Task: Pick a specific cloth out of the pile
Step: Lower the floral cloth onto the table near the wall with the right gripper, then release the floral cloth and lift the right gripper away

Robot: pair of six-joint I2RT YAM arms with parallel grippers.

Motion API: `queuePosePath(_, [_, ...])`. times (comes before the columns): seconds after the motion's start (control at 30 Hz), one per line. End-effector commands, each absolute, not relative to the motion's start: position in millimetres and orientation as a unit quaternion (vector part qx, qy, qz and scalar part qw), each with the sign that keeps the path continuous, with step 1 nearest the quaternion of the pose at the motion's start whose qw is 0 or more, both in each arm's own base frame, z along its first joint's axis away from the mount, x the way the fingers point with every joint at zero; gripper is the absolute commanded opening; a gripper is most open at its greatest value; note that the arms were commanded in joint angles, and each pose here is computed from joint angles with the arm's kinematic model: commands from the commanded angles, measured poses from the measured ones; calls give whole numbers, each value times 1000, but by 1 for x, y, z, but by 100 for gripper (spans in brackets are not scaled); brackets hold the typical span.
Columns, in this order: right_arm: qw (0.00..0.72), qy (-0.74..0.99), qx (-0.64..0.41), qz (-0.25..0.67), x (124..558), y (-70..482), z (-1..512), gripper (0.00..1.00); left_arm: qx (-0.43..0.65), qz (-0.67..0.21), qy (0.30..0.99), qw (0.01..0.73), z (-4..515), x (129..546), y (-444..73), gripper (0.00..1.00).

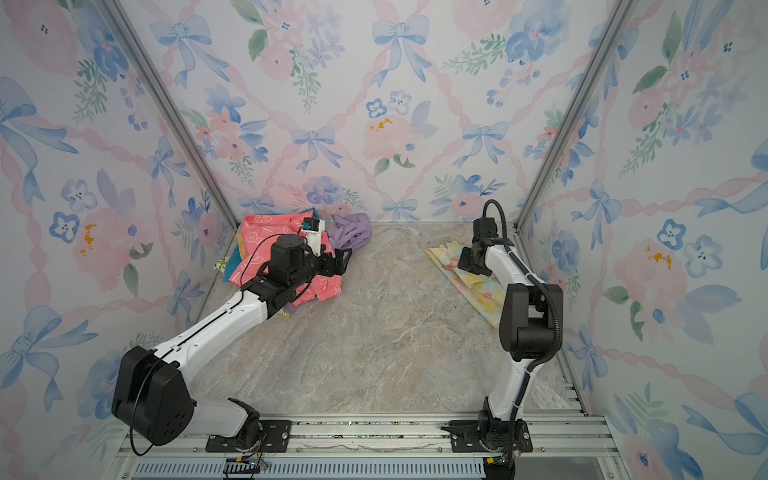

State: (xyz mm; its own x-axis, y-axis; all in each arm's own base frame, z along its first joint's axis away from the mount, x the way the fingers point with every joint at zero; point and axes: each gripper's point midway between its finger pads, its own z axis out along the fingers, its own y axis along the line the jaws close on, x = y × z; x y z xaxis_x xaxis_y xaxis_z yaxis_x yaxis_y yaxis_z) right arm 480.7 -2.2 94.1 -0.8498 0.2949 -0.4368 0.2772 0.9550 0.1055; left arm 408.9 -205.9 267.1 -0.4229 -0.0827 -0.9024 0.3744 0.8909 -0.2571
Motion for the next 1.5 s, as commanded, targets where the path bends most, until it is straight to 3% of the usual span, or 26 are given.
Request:
queuePosePath(0.0, [180,976,125,18,477,9,73,0,90,-204,818,530,261,411,-200,93])
queuePosePath(0.33, [143,983,111,8,507,12,44,0,75,-205,820,529,260,417,-189,93])
queuePosePath(0.8, [172,982,67,27,562,49,55,0,48,-190,824,531,252,429,-164,94])
queuePosePath(0.93, [205,976,55,40,564,61,85,18,49,-188,824,532,251,429,-163,95])
queuePosePath(1.07, [247,967,42,47,560,66,131,48,50,-192,821,536,255,427,-163,97])
queuePosePath(1.2, [283,958,28,37,548,66,183,70,48,-195,816,542,259,425,-163,98])
queuePosePath(1.33, [323,946,21,9,529,63,234,87,52,-193,811,549,261,420,-166,98])
queuePosePath(1.47, [356,934,20,4,502,63,277,92,63,-168,807,562,265,413,-170,98])
